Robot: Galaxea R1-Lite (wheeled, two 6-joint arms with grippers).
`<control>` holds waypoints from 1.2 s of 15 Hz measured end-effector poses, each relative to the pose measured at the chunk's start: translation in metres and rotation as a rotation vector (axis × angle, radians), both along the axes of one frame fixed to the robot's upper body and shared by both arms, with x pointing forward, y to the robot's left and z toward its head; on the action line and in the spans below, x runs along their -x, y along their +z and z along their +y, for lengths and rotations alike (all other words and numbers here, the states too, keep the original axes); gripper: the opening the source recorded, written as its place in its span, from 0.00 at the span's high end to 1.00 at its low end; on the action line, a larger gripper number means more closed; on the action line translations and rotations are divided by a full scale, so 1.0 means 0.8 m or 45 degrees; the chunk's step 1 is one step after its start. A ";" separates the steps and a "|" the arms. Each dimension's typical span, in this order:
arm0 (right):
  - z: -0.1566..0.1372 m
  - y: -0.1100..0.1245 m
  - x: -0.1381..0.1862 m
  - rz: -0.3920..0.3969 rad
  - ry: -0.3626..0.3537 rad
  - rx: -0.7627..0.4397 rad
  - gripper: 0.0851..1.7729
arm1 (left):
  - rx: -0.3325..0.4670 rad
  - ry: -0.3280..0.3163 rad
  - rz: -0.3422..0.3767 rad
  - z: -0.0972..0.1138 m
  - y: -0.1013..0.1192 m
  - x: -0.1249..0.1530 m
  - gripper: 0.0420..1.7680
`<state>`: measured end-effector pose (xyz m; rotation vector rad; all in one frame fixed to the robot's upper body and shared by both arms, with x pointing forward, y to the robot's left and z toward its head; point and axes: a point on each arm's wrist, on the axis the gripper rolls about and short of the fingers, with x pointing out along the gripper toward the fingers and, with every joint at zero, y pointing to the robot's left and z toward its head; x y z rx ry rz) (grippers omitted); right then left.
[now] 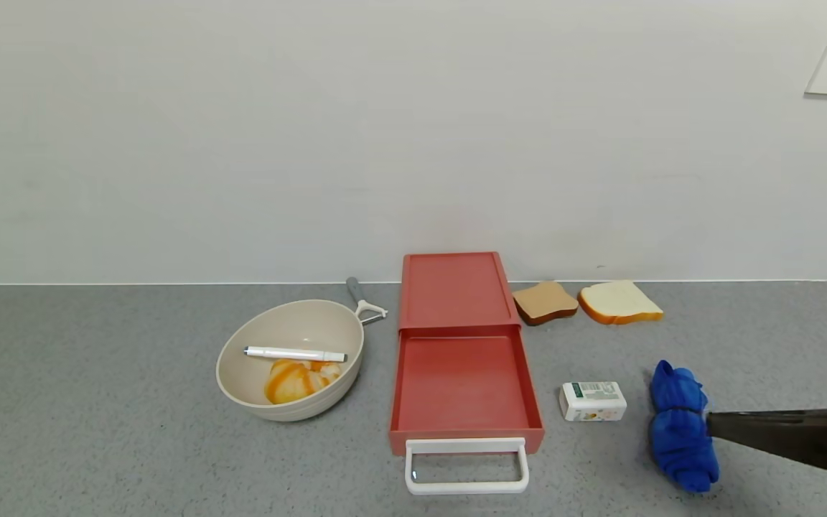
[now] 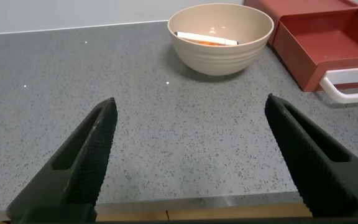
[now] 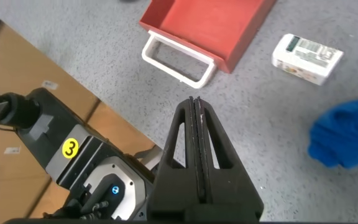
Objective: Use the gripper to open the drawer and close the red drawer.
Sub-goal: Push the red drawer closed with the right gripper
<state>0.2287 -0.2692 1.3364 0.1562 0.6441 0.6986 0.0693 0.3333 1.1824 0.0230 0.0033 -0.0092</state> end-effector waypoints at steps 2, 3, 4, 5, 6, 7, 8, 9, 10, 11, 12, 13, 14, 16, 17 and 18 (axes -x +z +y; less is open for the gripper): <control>-0.013 -0.004 0.005 -0.028 -0.032 -0.032 0.98 | 0.000 0.000 0.000 0.000 0.000 0.000 0.03; -0.016 -0.007 0.007 -0.037 -0.047 -0.038 0.98 | 0.000 0.000 0.000 0.000 0.000 0.000 0.03; -0.018 -0.009 0.009 -0.038 -0.054 -0.039 0.98 | 0.000 0.000 0.000 0.000 0.000 0.000 0.03; -0.019 -0.010 0.010 -0.038 -0.059 -0.038 0.98 | 0.000 0.000 0.000 0.000 0.000 0.000 0.03; -0.020 -0.010 0.011 -0.040 -0.061 -0.038 0.98 | 0.000 0.000 0.000 0.000 0.000 0.000 0.03; -0.020 -0.011 0.011 -0.039 -0.061 -0.038 0.98 | 0.000 0.000 0.000 0.000 0.000 0.000 0.03; -0.020 -0.011 0.012 -0.040 -0.061 -0.039 0.98 | 0.000 0.000 0.000 0.000 0.000 0.000 0.03; -0.020 -0.011 0.012 -0.038 -0.062 -0.038 0.98 | 0.000 0.000 0.000 0.000 0.000 0.000 0.03; -0.020 -0.011 0.012 -0.039 -0.062 -0.038 0.98 | 0.000 0.000 0.000 0.000 0.000 0.000 0.03; -0.020 -0.011 0.012 -0.037 -0.062 -0.038 0.98 | 0.000 0.000 0.000 0.000 0.000 0.000 0.03; -0.020 -0.011 0.012 -0.037 -0.063 -0.038 0.98 | 0.000 0.000 0.000 0.000 0.000 0.000 0.03; -0.020 -0.011 0.012 -0.036 -0.062 -0.039 0.98 | 0.001 0.000 0.000 0.000 0.000 0.000 0.03; -0.020 -0.012 0.012 -0.035 -0.061 -0.039 0.98 | 0.001 0.000 0.000 0.000 0.000 0.000 0.03; -0.020 -0.012 0.012 -0.033 -0.061 -0.038 0.98 | 0.001 0.000 0.000 0.000 0.000 0.000 0.03; -0.019 -0.011 0.010 -0.034 -0.060 -0.040 0.98 | 0.000 0.000 0.000 0.000 0.000 0.000 0.03; -0.018 -0.009 0.008 -0.033 -0.057 -0.040 0.98 | 0.000 0.000 0.000 0.000 0.000 0.000 0.03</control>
